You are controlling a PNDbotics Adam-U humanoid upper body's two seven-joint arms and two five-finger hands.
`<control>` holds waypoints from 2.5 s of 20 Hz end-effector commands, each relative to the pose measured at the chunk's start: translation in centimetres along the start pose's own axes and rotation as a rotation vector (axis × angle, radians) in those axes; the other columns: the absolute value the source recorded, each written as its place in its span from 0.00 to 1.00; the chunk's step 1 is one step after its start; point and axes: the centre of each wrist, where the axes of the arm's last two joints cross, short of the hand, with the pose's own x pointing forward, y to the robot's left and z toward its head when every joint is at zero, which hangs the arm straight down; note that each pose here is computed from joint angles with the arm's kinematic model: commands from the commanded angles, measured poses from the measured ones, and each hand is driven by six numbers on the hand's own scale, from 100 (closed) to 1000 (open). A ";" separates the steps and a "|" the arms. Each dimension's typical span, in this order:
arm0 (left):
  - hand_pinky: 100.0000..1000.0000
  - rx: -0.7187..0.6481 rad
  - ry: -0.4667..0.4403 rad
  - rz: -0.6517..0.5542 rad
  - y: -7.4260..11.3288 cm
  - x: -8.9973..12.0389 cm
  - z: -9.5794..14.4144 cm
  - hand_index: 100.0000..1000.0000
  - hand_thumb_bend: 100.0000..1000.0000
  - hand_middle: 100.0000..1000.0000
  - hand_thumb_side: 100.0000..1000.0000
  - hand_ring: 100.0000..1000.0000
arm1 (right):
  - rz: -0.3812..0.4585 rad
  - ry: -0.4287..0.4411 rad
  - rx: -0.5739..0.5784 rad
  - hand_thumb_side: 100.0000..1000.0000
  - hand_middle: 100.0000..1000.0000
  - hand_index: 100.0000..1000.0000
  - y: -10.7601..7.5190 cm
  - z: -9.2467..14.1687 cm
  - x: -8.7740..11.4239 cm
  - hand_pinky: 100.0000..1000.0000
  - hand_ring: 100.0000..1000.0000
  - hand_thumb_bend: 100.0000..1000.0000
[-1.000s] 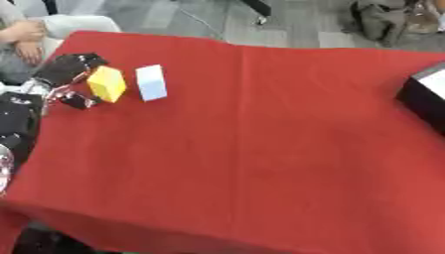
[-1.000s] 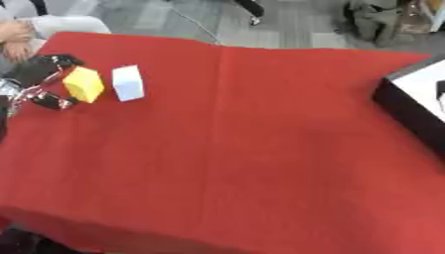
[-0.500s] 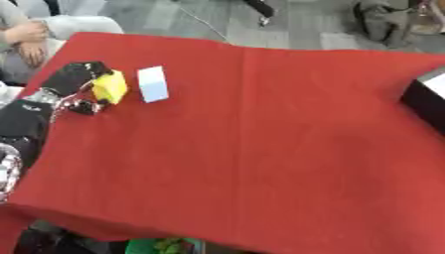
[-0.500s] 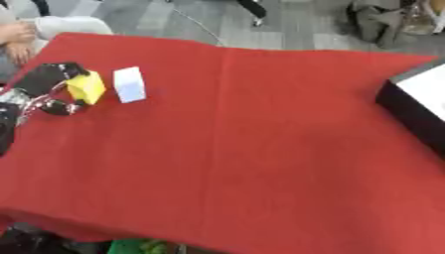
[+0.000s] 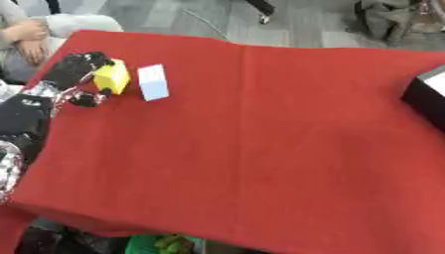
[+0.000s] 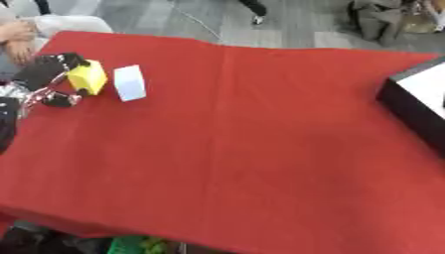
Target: Pick up the objects with one hand, pass them to the other hand, and then place them into the box on the other side of the table.
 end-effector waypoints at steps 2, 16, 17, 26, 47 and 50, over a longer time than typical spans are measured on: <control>0.60 0.152 -0.080 0.035 5.6 -1.8 -1.9 0.61 0.00 0.40 0.00 0.43 | -0.018 -0.085 -0.027 0.64 0.74 0.98 -1.2 -0.2 1.3 0.72 0.70 0.28; 0.63 0.222 -0.506 0.554 8.2 5.6 -5.1 0.58 0.00 0.33 0.13 0.37 | 0.015 -0.617 -0.167 0.56 0.91 0.95 -5.9 -0.1 10.5 0.94 0.91 0.42; 0.63 0.201 -0.552 0.603 8.0 6.6 -5.5 0.58 0.00 0.32 0.14 0.37 | 0.021 -0.640 -0.177 0.73 0.93 0.95 -6.1 -0.2 11.0 0.97 0.94 0.55; 0.64 -0.109 -0.921 1.027 9.2 15.7 -8.5 0.57 0.00 0.31 0.22 0.35 | 0.019 -0.796 -0.230 0.51 0.95 0.95 -7.0 -0.5 14.9 1.00 0.97 0.42; 0.65 -0.270 -1.163 1.205 11.5 27.0 -9.8 0.57 0.00 0.30 0.22 0.35 | -0.121 -0.932 -0.099 0.52 0.90 0.96 -5.1 0.1 17.7 0.95 0.91 0.37; 0.65 -0.287 -1.184 1.220 11.7 27.8 -9.8 0.57 0.00 0.30 0.22 0.35 | -0.123 -0.930 -0.099 0.49 0.90 0.96 -5.0 0.2 17.8 0.94 0.90 0.36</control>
